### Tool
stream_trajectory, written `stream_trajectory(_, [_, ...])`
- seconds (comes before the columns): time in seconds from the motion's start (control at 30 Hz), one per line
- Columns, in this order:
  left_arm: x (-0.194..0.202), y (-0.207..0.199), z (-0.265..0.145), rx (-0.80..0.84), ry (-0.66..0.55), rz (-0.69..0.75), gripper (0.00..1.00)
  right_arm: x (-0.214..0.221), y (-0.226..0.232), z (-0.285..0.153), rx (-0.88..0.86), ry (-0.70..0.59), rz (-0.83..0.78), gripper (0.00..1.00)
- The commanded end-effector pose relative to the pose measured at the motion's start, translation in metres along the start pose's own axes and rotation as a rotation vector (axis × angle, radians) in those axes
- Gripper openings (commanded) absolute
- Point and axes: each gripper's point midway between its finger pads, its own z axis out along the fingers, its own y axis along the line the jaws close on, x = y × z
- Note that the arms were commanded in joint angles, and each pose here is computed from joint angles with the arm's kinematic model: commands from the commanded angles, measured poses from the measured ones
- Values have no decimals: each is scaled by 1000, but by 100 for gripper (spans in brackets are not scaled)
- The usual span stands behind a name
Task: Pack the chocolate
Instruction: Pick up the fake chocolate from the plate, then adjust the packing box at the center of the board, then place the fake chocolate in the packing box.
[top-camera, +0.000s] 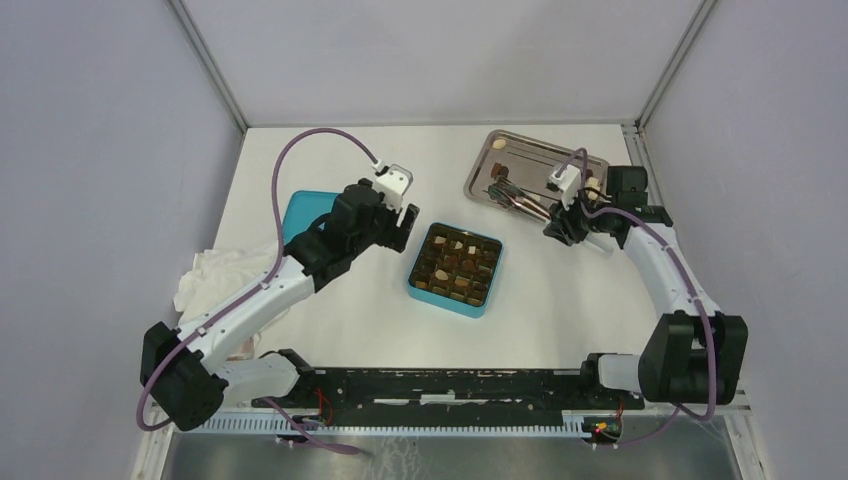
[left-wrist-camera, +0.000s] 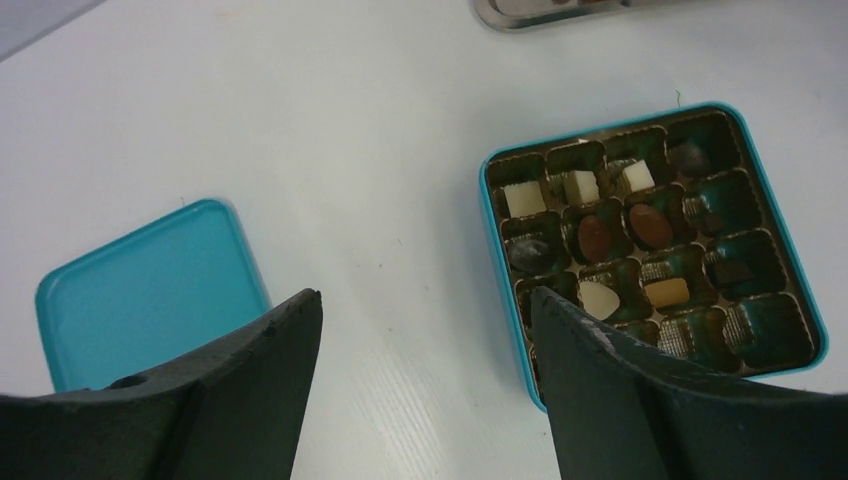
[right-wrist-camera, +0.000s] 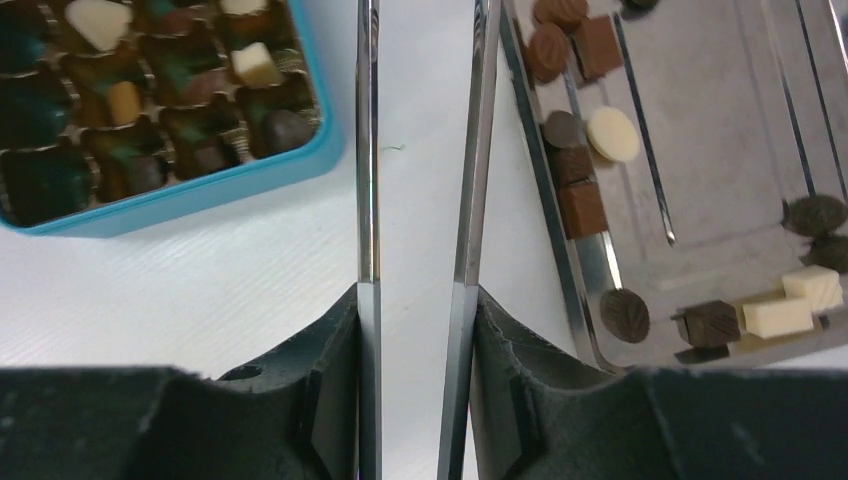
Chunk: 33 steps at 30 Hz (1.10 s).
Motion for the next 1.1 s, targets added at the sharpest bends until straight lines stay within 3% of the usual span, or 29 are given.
stream_trajectory(0.0, [-4, -19, 11, 108, 36, 20, 79, -28, 37, -8, -124, -179, -145, 0])
stream_trajectory(0.13, [5, -41, 27, 189, 111, -39, 73, -20, 67, -9, -194, -204, -188, 0])
stream_trajectory(0.43, [46, -55, 73, 215, 371, -164, 40, -11, 107, -11, -279, -217, -285, 0])
stream_trajectory(0.6, [66, -56, 95, 280, 454, -264, 38, -7, 118, -9, -302, -211, -311, 0])
stream_trajectory(1.07, [104, -77, 114, 353, 581, -316, 31, -1, 133, 0, -351, -175, -341, 0])
